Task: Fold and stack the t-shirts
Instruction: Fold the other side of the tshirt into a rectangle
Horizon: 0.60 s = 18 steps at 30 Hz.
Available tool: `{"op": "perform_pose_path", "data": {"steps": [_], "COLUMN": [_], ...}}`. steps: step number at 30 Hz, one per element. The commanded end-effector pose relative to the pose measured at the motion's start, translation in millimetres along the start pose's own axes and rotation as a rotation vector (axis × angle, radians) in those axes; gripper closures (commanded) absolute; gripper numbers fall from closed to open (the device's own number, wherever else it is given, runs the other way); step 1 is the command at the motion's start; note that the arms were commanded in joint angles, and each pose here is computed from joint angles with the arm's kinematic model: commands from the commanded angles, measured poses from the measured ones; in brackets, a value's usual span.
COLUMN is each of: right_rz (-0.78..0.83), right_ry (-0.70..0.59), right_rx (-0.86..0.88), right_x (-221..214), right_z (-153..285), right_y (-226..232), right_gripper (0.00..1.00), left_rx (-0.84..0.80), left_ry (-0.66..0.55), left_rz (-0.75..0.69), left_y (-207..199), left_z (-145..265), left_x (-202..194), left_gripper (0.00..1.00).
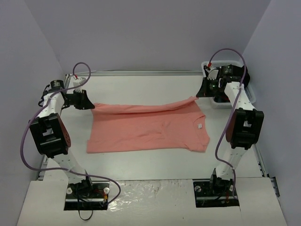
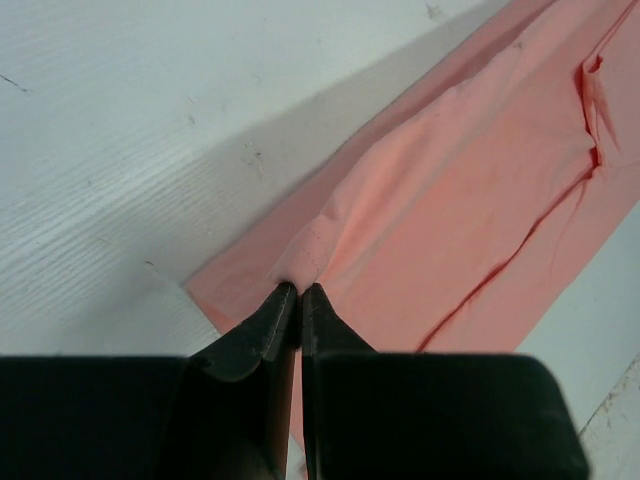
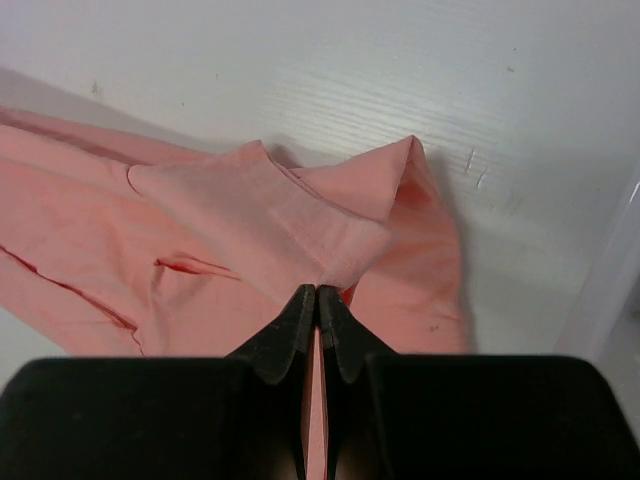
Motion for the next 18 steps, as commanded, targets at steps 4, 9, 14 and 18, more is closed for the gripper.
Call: {"op": "perform_pose_path", "data": {"steps": [4,9,14,18], "right_rz": [0.047,0.074,0.089,0.101], "right_ry": [0.027,0.055,0.073,0.085], "right_rx": [0.021,0.008,-0.006,-0.013], "right_x": [-22.7,-38.4,-53.1,-64.1], "right_z": [26.8,35.5,45.3,52.0], "right_y": [18.7,22.4,26.5,29.7], "right_gripper": [1.00,1.00,1.00,1.00], "left_rx": [-0.072,-0.085,-0.075,-0.080], "left_ry": [-0.004,0.013,0.018,0.025], "left_rz": [-0.101,-0.110,-0.104,-0.113], "left_y": [-26.0,-30.5,-29.6,-32.0], "left_z": [21.0,23.8,30.3,34.7], "left_x": [-7.6,-20.4,-30.0,-35.0], "left_gripper": [0.98,0.98,0.98,0.98]}}
Point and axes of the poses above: each gripper's point midway between its finger pads, its own z axis back along the fingers, its own y axis along the line the jaws close on, x = y × z, the point moved 7 cm from there along z, back along the fingers, and after that the axes turned 3 degrees about -z, right-handed, at the moved point
